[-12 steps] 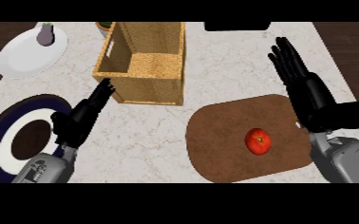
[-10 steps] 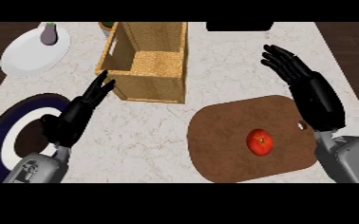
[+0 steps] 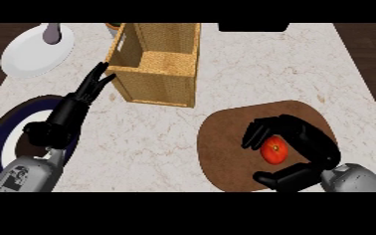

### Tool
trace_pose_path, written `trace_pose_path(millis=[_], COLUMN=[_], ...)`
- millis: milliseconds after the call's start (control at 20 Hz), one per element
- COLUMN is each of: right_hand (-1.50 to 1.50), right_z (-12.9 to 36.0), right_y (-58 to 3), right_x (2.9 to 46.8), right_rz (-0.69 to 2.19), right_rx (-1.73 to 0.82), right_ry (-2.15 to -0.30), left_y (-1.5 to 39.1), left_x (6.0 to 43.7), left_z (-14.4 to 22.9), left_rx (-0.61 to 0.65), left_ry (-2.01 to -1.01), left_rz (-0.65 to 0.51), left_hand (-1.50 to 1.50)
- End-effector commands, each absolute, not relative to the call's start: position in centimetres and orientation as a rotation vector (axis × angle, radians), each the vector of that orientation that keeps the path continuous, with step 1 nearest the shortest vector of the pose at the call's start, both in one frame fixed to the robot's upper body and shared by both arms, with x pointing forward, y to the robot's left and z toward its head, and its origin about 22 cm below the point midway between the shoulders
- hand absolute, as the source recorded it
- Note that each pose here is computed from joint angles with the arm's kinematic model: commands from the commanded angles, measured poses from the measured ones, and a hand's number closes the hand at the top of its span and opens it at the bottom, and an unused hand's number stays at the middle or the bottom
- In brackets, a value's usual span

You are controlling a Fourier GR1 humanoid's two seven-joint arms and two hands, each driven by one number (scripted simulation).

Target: Pick the tomato from the cutting board and place it in the basket

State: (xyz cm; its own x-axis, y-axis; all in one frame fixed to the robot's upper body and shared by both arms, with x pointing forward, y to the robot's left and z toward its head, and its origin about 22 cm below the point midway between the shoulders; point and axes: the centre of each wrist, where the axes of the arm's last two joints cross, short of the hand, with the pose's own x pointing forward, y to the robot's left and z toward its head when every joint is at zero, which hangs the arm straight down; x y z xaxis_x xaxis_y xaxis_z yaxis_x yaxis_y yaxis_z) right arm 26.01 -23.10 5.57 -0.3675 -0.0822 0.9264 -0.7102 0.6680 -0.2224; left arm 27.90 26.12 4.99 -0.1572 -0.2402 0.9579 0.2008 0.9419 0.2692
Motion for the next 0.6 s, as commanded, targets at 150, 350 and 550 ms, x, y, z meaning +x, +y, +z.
trace_pose_path(millis=[150, 350, 550], right_hand=[-1.5, -1.5, -1.5], right_z=[3.7, 8.3, 15.6], right_y=[-20.4, -23.4, -26.6], right_x=[19.6, 22.7, 23.6], right_rz=[0.91, 0.974, 1.132], right_rx=[0.353, -0.08, -0.384], right_ry=[-1.961, -2.019, -1.982], left_y=[27.2, 27.5, 28.1], left_x=[27.9, 27.7, 26.7], left_z=[4.9, 5.4, 4.1], left_rx=[0.069, 0.058, 0.086], left_ry=[-1.683, -1.678, -1.653], left_rz=[-0.366, -0.35, -0.362], left_hand=[0.0, 0.0, 0.0])
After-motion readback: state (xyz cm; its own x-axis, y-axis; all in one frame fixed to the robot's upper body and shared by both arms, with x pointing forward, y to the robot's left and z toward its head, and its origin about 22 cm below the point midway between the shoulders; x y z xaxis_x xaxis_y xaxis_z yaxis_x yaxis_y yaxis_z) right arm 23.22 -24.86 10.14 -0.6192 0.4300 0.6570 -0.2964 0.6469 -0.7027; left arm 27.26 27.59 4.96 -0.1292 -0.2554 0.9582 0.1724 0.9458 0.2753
